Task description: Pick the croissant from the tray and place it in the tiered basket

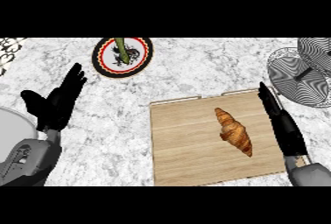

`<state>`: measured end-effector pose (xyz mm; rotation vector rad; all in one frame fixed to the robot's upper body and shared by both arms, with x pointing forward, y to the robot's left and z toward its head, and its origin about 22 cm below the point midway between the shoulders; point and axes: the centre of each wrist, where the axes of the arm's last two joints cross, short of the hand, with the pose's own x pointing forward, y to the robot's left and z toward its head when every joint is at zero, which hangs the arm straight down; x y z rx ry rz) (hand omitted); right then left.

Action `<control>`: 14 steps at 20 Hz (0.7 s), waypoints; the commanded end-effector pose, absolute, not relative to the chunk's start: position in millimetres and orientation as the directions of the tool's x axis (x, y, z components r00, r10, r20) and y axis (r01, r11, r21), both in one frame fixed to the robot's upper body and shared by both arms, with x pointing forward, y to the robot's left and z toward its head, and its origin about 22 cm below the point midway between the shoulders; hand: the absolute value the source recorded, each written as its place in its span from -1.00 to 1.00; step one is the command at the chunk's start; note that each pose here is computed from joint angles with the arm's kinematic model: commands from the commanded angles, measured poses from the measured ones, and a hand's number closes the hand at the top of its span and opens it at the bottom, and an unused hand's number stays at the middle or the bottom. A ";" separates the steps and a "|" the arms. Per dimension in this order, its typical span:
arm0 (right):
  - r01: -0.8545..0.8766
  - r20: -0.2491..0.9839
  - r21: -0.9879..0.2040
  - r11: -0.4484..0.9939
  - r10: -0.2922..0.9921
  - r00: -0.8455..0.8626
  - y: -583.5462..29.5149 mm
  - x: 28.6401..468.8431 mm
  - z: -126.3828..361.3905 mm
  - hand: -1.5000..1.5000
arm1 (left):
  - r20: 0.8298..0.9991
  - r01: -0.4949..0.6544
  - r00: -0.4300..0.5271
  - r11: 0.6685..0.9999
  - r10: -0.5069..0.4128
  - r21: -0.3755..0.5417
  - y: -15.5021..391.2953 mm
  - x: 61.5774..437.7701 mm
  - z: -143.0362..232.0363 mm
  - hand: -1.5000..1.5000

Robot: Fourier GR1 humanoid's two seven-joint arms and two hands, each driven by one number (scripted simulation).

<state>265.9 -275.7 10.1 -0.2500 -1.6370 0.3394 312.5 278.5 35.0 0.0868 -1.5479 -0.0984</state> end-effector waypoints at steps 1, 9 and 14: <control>-0.026 0.918 -0.371 0.928 0.362 -0.163 -273.4 274.2 29.7 1.00 | 0.987 -0.030 0.073 0.989 -0.142 0.144 288.4 292.4 21.4 0.00; 0.548 0.949 -0.177 0.817 0.290 -0.125 -338.8 296.7 95.0 -1.00 | 0.945 -0.131 0.296 0.974 -0.137 0.182 268.7 237.1 -50.9 0.00; 0.450 0.919 -0.065 0.890 0.230 -0.321 -306.4 271.8 109.3 -1.00 | 0.948 -0.131 0.279 0.972 -0.151 0.193 242.7 208.6 -55.5 0.00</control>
